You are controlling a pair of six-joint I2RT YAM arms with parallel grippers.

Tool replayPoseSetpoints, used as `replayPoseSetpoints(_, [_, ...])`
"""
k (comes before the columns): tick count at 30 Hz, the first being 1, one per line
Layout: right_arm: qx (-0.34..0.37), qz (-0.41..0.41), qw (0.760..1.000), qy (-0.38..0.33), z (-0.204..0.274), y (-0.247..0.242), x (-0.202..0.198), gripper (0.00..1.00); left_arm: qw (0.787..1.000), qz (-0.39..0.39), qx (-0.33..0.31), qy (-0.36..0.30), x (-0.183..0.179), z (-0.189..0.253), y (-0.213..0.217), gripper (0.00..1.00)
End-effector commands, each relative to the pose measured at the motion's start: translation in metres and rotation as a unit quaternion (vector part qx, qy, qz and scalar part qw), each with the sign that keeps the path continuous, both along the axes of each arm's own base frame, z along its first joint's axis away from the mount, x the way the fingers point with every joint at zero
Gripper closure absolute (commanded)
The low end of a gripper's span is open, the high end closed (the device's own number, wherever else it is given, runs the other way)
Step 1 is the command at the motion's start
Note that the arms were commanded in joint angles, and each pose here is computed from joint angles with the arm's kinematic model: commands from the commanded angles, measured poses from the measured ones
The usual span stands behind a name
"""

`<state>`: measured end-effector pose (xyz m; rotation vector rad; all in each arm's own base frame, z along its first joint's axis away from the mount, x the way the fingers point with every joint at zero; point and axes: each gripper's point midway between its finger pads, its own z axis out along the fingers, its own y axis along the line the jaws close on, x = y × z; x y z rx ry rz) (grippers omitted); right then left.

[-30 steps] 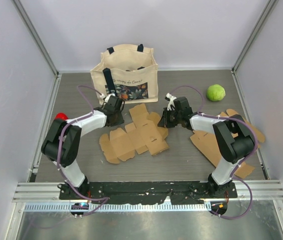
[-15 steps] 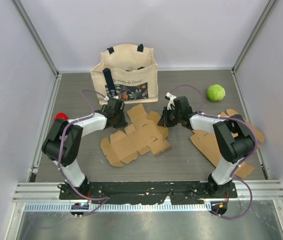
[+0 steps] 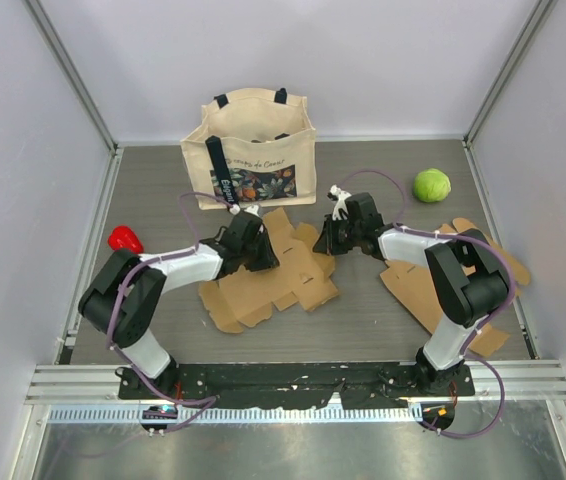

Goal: Fold the paper box

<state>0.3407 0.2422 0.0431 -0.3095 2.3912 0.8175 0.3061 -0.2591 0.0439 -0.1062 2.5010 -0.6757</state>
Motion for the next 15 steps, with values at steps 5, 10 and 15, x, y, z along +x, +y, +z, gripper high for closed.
replayPoseSetpoints(5, [0.008,0.021,0.998,-0.052,0.023,0.013,0.012,0.99,0.999,0.014,0.007,0.032,-0.011,-0.045,-0.001,0.85])
replayPoseSetpoints(10, [-0.046,0.027,0.996,-0.067,0.026,0.008,0.01,0.99,0.998,0.005,-0.021,-0.052,-0.006,0.008,0.0,0.48])
replayPoseSetpoints(15, [-0.095,0.04,0.991,-0.084,0.033,0.001,0.008,0.99,0.984,-0.016,-0.055,-0.17,0.017,0.092,-0.009,0.23])
